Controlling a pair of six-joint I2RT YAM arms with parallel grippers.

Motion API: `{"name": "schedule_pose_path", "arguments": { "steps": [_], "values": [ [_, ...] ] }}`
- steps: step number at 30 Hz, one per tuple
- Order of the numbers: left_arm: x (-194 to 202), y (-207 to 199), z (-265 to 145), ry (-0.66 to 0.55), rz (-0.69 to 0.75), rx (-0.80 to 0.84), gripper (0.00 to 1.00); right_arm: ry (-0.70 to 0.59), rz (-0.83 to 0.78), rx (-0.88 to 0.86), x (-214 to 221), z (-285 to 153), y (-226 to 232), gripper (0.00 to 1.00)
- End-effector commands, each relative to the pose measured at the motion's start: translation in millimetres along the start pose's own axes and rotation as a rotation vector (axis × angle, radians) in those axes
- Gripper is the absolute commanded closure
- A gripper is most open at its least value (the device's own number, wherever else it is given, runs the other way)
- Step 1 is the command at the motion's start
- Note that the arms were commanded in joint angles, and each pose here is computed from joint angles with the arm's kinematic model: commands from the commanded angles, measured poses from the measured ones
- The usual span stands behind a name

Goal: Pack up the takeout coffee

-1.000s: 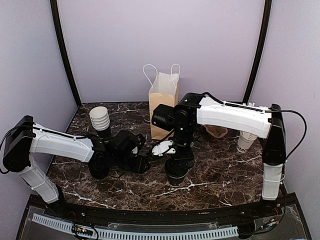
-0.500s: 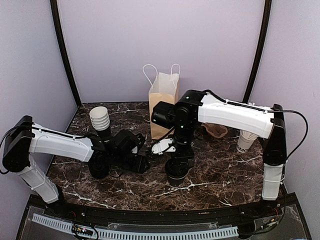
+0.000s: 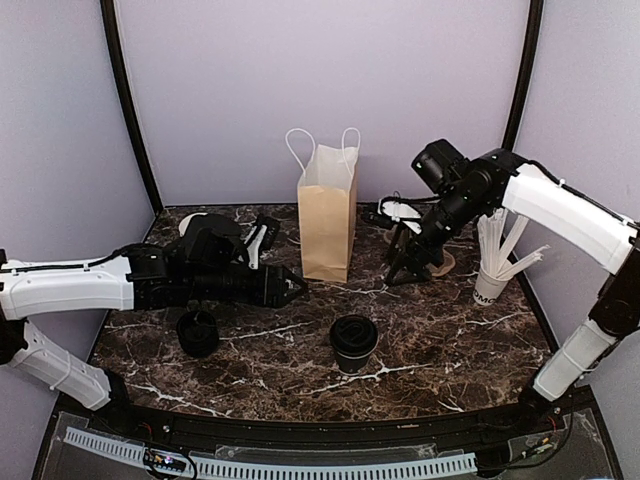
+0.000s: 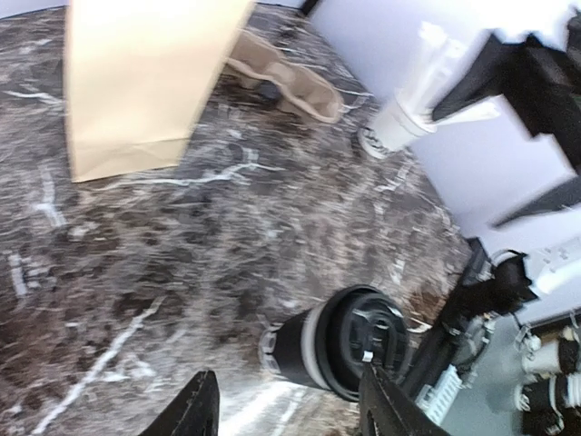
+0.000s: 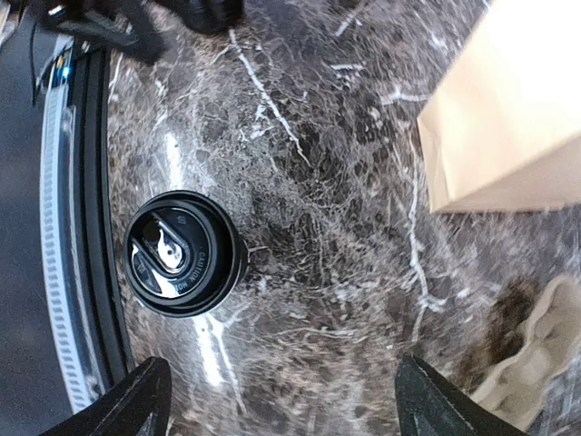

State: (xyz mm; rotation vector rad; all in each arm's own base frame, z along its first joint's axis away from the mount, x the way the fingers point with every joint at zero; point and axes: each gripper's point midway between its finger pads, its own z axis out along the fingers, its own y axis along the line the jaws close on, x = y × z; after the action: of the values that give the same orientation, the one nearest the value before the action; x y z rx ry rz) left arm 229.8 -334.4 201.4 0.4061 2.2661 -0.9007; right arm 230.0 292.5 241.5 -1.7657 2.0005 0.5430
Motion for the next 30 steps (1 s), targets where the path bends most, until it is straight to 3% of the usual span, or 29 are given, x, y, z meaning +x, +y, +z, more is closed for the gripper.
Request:
{"name": "schedule_pose_path", "arguments": {
  "steps": [1, 6, 12, 26, 30],
  "values": [
    [16, -46, 4, 0.081, 0.003, 0.225, 0.44, -0.185, 0.244, -0.162, 7, 28, -3, 0.18],
    [43, -59, 23, 0.212, -0.076, 0.261, 0.47, -0.214, 0.422, -0.261, 32, 52, 7, 0.26],
    [56, -52, 39, 0.240, -0.127, 0.243, 0.51, -0.223, 0.545, -0.335, 44, 68, 20, 0.30],
    [63, -53, 64, 0.269, -0.117, 0.251, 0.58, -0.189, 0.636, -0.487, 53, 86, 36, 0.48],
    [69, -50, 71, 0.298, -0.113, 0.236, 0.58, -0.172, 0.647, -0.522, 56, 89, 41, 0.48]
  ]
}}
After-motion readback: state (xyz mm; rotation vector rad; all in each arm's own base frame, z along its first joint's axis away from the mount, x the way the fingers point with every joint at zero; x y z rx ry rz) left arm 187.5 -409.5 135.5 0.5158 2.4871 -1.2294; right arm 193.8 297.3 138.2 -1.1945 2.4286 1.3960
